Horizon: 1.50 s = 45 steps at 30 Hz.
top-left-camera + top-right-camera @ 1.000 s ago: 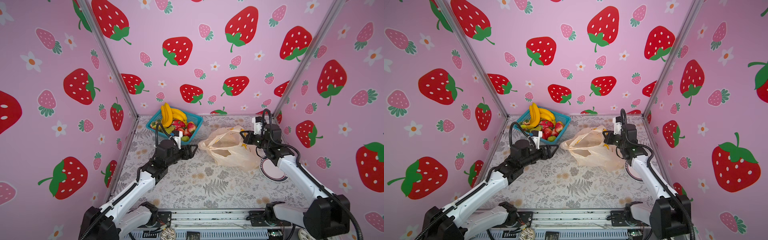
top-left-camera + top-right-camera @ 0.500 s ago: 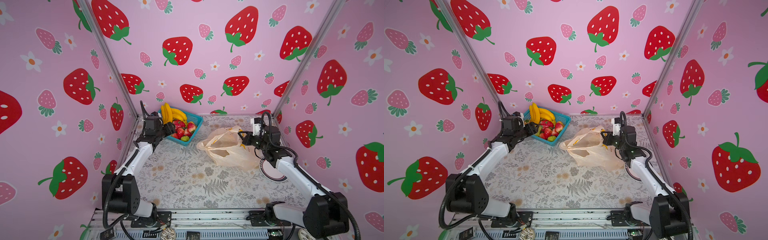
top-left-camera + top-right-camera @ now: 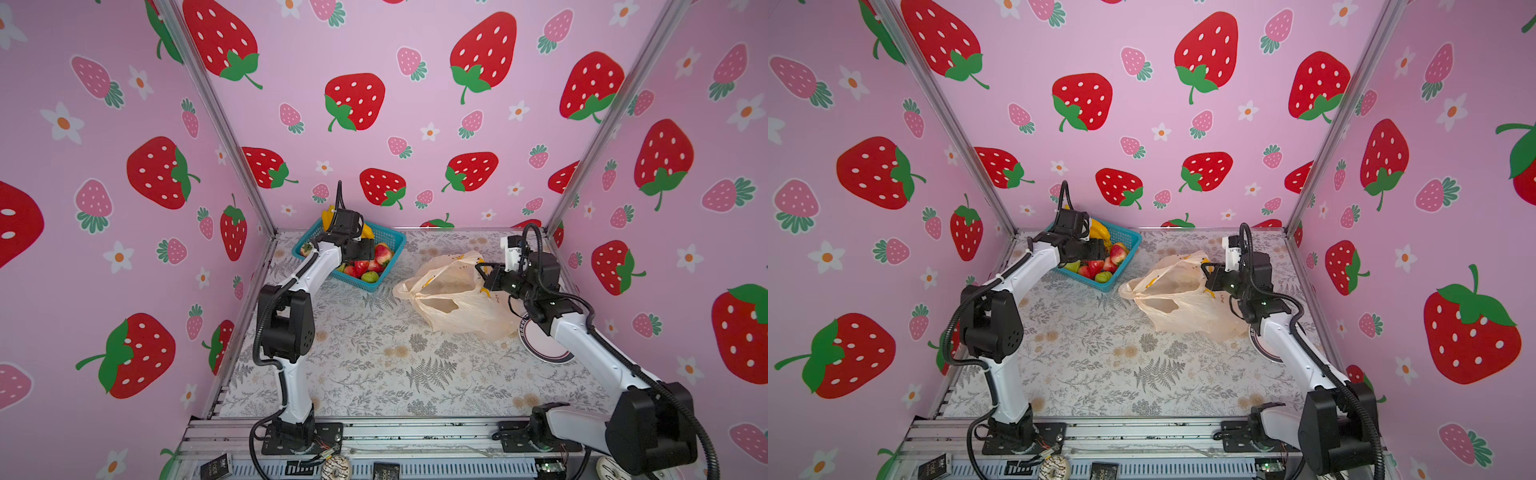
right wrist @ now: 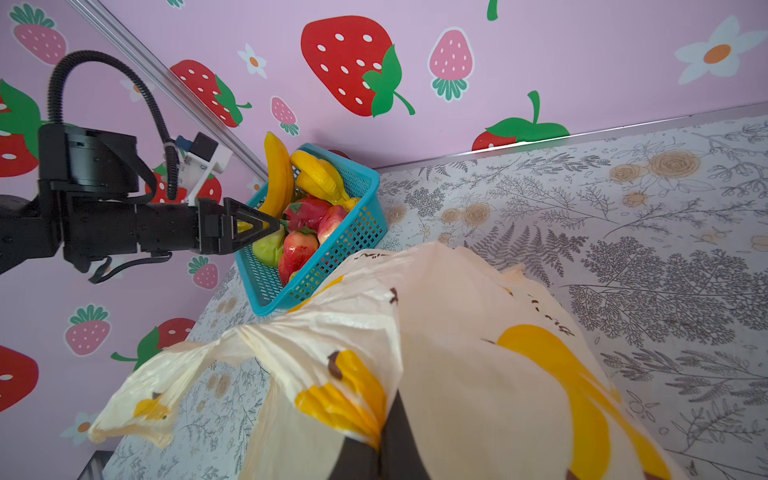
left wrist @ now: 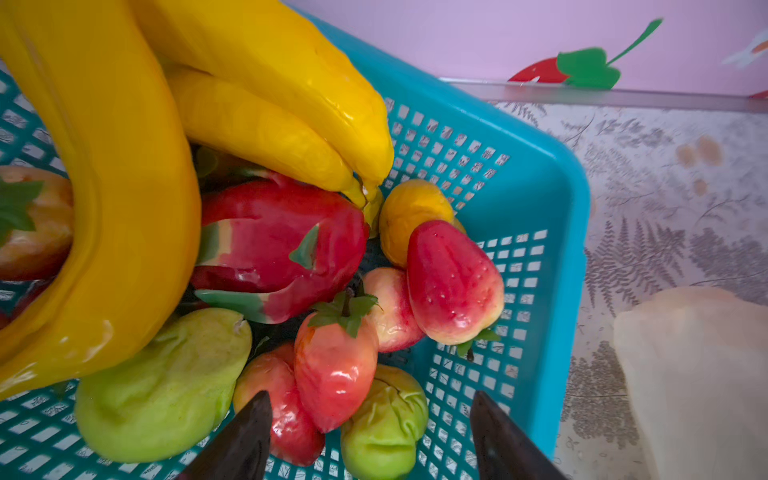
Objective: Place the fake fruits into the plastic bag and tie a complex knot
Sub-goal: 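Grasp a red apple in the basket with the left gripper, then carry the red apple into the bag mouth with the left gripper and release it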
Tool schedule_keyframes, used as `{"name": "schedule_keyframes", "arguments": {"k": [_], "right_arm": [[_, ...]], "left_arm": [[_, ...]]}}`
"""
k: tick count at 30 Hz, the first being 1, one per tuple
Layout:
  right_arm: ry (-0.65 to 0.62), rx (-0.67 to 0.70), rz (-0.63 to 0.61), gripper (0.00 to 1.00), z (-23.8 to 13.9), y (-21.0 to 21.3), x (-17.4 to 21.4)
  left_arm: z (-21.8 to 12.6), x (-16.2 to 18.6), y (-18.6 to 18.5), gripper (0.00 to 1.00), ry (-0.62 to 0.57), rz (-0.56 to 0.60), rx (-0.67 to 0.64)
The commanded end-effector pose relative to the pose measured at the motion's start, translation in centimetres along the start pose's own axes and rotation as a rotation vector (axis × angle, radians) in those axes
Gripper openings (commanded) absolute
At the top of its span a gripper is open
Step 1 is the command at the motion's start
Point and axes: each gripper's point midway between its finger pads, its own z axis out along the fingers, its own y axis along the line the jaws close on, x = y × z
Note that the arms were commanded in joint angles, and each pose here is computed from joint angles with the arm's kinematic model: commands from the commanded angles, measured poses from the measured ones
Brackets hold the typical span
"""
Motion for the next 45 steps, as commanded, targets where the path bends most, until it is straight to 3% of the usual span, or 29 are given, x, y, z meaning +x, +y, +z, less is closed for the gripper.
{"name": "schedule_keyframes", "arguments": {"k": [1,14,19,24,31,38,45], "right_arm": [[-0.012,-0.003,-0.026,0.00,0.2,-0.1,-0.3],[0.006,0.017,-0.029,0.00,0.5,-0.7,0.2],[0.017,0.003,-0.022,0.00,0.6,-0.6,0.6],[0.012,-0.008,-0.022,0.00,0.4,-0.3,0.4],[0.008,-0.006,-0.025,0.00,0.3,-0.2,0.3],[0.001,0.004,-0.032,0.00,0.3,-0.3,0.1],[0.003,0.007,-0.032,0.00,0.4,-0.4,-0.1]], "left_arm": [[0.5,1.0,0.7,0.76,0.086,0.059,-0.033],[4.8,1.7,0.7,0.63,0.164,0.074,-0.023],[5.6,2.1,0.9,0.62,0.176,0.071,-0.029],[5.4,1.9,0.7,0.52,0.166,0.071,-0.024],[1.9,-0.4,0.3,0.41,0.056,0.065,-0.020],[-4.9,-1.6,-1.1,0.36,-0.113,-0.006,0.053],[-10.8,4.8,-4.1,0.34,-0.219,-0.057,0.153]]}}
